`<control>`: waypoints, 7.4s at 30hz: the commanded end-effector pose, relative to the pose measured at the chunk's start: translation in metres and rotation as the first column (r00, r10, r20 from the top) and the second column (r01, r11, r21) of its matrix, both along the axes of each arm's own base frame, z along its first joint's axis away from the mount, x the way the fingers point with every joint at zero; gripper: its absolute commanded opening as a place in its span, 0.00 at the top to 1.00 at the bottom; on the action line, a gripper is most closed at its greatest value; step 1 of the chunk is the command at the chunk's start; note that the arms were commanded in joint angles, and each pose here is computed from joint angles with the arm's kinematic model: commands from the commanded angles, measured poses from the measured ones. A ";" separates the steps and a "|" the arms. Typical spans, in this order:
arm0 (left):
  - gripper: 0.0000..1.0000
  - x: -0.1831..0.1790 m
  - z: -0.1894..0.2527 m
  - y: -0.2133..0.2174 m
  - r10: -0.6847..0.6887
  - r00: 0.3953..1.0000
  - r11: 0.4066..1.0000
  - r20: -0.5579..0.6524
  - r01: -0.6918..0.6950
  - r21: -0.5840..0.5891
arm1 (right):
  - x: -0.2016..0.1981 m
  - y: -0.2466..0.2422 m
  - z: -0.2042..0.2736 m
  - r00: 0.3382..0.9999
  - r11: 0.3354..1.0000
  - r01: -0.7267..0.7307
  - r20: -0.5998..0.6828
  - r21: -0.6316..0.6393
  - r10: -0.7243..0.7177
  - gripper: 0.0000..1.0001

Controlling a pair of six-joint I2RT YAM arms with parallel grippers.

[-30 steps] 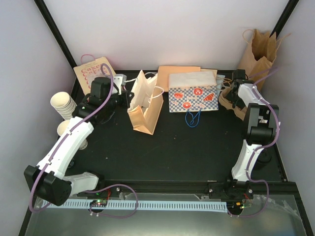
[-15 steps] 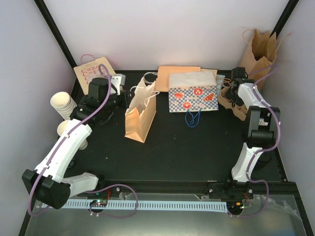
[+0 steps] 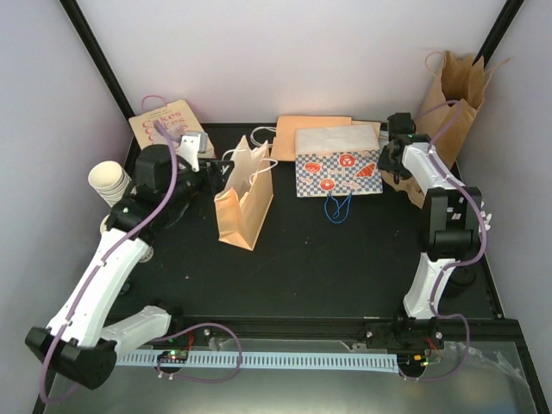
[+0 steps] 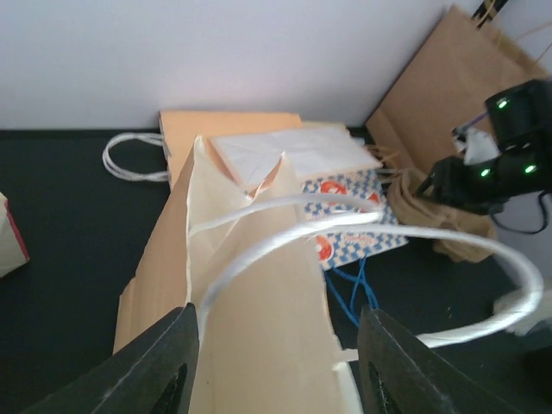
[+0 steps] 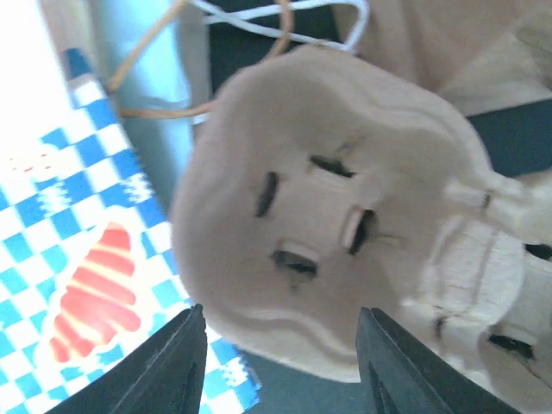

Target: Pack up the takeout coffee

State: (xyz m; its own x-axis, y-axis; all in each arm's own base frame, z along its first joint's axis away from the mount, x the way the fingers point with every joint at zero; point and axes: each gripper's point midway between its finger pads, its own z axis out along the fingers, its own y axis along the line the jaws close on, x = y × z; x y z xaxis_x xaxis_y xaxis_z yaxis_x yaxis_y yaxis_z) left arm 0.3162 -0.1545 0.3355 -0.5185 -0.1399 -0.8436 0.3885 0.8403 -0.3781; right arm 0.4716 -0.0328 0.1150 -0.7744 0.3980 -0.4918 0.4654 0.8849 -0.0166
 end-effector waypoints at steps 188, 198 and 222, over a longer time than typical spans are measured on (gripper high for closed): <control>0.22 -0.034 0.021 0.030 0.062 0.988 0.996 0.141 -0.069 0.048 | -0.247 0.278 -0.074 0.903 0.921 -0.356 -0.195 0.159 0.383 0.40; 0.22 -0.033 0.023 0.030 0.061 0.987 0.996 0.146 -0.069 0.053 | -0.248 0.276 -0.053 0.899 0.909 -0.375 -0.168 0.181 0.404 0.60; 0.22 -0.009 -0.022 0.014 -0.006 0.994 0.984 -0.113 0.026 0.177 | -0.198 0.276 0.277 0.432 0.620 -0.778 0.632 -0.100 0.643 0.57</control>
State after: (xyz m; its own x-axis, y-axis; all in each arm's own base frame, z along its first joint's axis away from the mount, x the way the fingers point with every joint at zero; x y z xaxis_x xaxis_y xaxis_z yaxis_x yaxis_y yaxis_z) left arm 0.3086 -0.1367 0.3235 -0.5506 -0.0364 -0.8340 0.3459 0.8993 -0.2676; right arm 0.2679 0.2382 0.3342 -0.5512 -0.0713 -0.8313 -0.3910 0.9022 0.1819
